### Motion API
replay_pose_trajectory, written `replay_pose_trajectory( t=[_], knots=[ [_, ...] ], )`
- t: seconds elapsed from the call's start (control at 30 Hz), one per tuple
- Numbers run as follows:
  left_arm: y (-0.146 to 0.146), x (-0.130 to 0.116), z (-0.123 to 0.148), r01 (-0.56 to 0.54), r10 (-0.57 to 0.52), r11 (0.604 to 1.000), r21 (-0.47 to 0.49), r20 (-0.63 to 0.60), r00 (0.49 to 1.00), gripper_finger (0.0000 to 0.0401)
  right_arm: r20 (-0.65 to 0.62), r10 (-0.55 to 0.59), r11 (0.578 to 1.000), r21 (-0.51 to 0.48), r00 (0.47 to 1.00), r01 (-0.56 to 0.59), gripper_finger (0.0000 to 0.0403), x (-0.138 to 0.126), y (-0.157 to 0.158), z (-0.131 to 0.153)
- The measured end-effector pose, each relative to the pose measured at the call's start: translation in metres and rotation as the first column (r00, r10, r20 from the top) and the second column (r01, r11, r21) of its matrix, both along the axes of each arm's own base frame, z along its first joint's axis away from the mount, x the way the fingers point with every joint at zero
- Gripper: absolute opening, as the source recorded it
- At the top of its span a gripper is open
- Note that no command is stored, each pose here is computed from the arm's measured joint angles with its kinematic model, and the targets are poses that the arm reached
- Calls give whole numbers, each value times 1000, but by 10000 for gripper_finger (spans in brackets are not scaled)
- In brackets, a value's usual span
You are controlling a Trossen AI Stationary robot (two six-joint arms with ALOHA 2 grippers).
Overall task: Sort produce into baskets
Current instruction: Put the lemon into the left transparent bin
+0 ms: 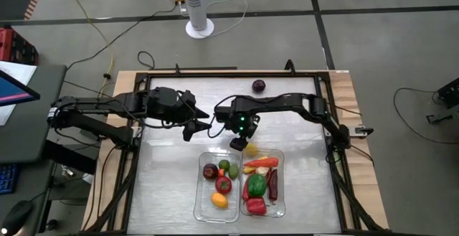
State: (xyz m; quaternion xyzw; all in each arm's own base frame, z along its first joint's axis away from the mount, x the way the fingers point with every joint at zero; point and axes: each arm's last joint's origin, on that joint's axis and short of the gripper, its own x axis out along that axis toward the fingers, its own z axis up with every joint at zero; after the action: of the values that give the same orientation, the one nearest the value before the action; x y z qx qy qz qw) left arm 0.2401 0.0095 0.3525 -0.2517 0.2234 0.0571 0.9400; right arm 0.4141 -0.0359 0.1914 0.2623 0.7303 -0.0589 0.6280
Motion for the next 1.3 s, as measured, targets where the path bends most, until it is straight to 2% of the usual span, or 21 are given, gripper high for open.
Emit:
replay_pose_trajectory(
  t=[0.2,0.33,0.57,0.77,0.93,1.03,1.1,1.2,1.3],
  knots=[
    [0,-6,1,3,-3,1000,-2,-17,1000,238,-69,60,998,17,996,-59,295,0,3,-13],
    [-1,-14,5,0,0,1000,0,-14,1000,238,-76,123,990,-52,989,-127,295,0,4,-13],
    [0,-24,10,-27,27,999,19,6,1000,238,-179,162,971,-148,970,-190,295,-10,-11,-12],
    [0,-32,12,-33,33,999,10,-10,999,238,-272,123,965,-193,954,-179,295,-23,-35,-3],
    [0,-37,11,-44,44,999,4,-30,999,238,-104,39,969,-240,994,-63,295,-30,-50,33],
    [0,-38,10,-52,53,999,8,-43,998,238,-13,47,976,-213,999,-48,295,-33,-46,53],
    [0,-38,10,-52,53,999,9,-43,998,238,42,166,971,-180,985,-156,295,-32,-38,58],
    [0,-38,10,-48,49,999,19,-43,998,238,150,349,931,-171,925,-324,295,-31,-25,58],
    [0,-38,10,-49,50,999,16,-47,998,238,298,408,911,-198,863,-362,293,-37,-18,63]
  ],
)
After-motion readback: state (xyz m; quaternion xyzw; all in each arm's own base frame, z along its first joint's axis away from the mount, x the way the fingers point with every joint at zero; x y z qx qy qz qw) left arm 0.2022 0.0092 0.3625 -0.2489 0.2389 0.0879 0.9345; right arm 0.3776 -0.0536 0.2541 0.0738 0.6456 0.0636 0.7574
